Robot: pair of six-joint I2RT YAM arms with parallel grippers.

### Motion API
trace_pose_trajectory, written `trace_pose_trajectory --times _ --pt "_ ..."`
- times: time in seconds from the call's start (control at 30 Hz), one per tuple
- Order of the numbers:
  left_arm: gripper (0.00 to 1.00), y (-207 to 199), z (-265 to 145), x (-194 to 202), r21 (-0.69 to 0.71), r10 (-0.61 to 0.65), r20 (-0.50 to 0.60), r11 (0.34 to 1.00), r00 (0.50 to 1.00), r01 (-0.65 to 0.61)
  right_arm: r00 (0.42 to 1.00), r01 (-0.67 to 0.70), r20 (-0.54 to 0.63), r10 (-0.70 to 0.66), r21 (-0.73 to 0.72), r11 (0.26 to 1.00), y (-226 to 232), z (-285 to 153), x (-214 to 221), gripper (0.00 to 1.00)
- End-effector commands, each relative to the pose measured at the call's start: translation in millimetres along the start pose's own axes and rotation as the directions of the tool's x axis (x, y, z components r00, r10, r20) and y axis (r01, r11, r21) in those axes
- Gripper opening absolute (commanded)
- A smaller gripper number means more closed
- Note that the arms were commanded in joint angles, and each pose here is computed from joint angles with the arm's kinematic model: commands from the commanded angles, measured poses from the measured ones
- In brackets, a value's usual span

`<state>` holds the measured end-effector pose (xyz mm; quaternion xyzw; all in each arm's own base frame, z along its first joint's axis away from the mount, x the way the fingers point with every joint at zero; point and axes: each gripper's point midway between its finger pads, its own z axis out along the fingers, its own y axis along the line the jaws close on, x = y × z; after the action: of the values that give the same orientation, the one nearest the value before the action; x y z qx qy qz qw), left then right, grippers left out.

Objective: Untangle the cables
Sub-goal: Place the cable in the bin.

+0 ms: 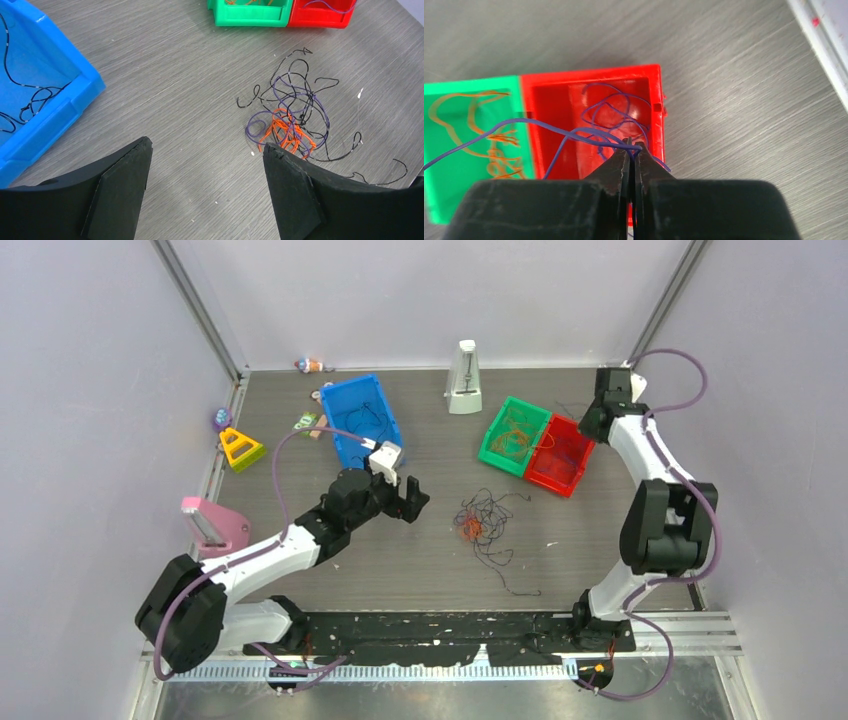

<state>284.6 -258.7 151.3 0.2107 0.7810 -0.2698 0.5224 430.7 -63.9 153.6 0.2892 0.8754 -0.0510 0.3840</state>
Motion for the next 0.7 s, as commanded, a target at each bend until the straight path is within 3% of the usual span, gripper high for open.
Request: trace_pose_trajectory --times 0.0,0.37,0.4,0.47,0.53,0.67 --pt "0.82 2 0 -30 -0.014 0.021 0.121 1.000 0.992 -0.019 0.999 0.001 -0.035 -0.001 0.010 1.000 7 19 21 0.07" --pt "0.82 3 6 -26 -0.018 0.024 0.101 1.000 0.995 -0.023 0.986 0.023 -0.167 -0.014 0.048 0.999 15 55 77 0.18" --pt "0.82 4 6 -25 -0.019 0.026 0.099 1.000 0.995 -0.024 0.986 0.022 -0.169 -0.013 0.050 0.999 15 54 76 0.21" --pt "0.82 4 6 -25 -0.020 0.027 0.098 0.999 0.995 -0.025 0.987 0.017 -0.163 -0.008 0.049 0.999 14 50 75 0.48" --pt "0.82 4 6 -25 -0.020 0.028 0.096 0.999 0.995 -0.026 0.992 0.008 -0.125 -0.004 0.031 1.000 15 38 63 0.60" --pt "0.82 4 6 -26 -0.019 0.029 0.097 0.999 0.995 -0.028 0.999 0.015 -0.038 -0.015 0.001 1.000 14 5 32 0.63"
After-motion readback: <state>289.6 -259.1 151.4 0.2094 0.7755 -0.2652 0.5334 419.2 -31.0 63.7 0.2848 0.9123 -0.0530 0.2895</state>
